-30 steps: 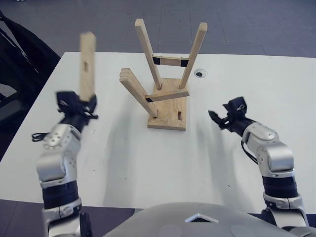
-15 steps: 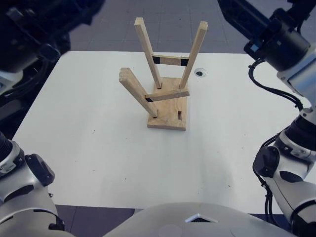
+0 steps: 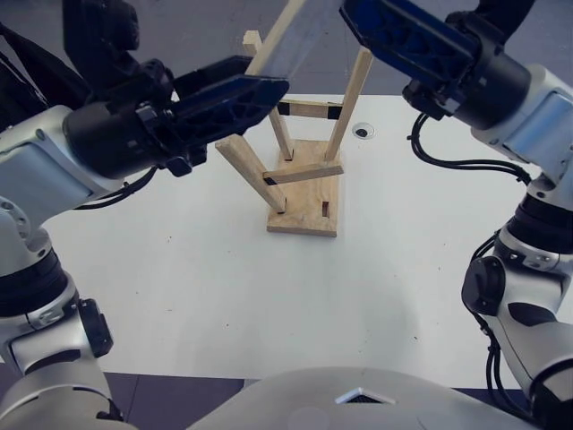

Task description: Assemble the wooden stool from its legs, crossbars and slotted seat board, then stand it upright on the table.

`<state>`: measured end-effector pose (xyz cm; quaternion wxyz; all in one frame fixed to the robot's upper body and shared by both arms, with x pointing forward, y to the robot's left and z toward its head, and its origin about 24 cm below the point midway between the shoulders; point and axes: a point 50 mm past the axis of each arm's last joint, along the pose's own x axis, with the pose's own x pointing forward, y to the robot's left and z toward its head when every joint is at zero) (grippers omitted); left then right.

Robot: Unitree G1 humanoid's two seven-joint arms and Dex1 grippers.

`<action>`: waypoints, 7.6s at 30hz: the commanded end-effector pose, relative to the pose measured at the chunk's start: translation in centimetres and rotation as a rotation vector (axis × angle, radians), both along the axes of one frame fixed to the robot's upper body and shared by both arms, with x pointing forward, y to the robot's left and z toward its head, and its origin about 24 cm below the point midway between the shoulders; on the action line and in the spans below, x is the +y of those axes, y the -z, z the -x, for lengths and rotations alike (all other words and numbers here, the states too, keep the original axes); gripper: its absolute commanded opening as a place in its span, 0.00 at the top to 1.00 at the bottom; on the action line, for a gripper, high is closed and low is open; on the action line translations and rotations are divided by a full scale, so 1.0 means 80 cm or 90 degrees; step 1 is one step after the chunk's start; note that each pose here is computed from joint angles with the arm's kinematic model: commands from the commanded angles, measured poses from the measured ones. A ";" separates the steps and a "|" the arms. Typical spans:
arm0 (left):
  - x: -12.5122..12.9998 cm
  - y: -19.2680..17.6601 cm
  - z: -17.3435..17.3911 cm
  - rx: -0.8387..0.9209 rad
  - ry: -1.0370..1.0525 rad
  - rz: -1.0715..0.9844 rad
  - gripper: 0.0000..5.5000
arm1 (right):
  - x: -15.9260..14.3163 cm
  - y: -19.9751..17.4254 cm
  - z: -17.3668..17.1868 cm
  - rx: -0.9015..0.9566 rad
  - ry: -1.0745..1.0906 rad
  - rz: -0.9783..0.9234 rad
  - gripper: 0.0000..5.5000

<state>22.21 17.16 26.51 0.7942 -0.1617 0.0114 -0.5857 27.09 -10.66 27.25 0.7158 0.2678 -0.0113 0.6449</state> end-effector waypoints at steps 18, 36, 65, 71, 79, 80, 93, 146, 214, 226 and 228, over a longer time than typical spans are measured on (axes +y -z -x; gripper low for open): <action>-0.005 0.017 0.010 0.025 0.019 -0.012 0.62 | 0.006 -0.001 0.020 -0.053 -0.062 0.026 0.56; 0.004 0.020 0.011 0.016 0.022 -0.029 0.56 | -0.001 -0.007 0.014 -0.005 -0.051 -0.036 0.63; 0.068 0.242 -0.020 0.083 -0.265 -0.538 0.38 | -0.093 0.119 -0.028 -0.094 0.158 0.365 0.63; 0.039 0.261 -0.028 0.071 -0.246 -0.544 0.38 | -0.061 0.161 -0.046 -0.117 0.120 0.374 0.63; 0.034 0.261 -0.036 0.076 -0.266 -0.527 0.38 | -0.048 0.199 -0.062 -0.136 0.097 0.392 0.63; 0.033 0.261 -0.036 0.077 -0.265 -0.527 0.38 | -0.047 0.202 -0.062 -0.138 0.094 0.394 0.63; 0.033 0.263 -0.032 0.093 -0.266 -0.521 0.38 | -0.039 0.237 -0.058 -0.178 0.021 0.471 0.63; -0.110 0.100 -0.080 -0.369 -0.318 -0.468 0.67 | -0.052 0.285 -0.034 -0.145 0.074 0.557 0.63; 0.111 0.137 -0.086 -0.159 -0.727 -0.207 0.80 | -0.052 0.279 -0.018 -0.139 0.067 0.584 0.63; 0.093 0.234 -0.103 0.133 -0.564 -0.229 0.80 | -0.052 0.280 -0.017 -0.140 0.063 0.590 0.63; 0.081 0.238 -0.112 0.135 -0.567 -0.250 0.80 | -0.051 0.279 -0.018 -0.142 0.062 0.590 0.63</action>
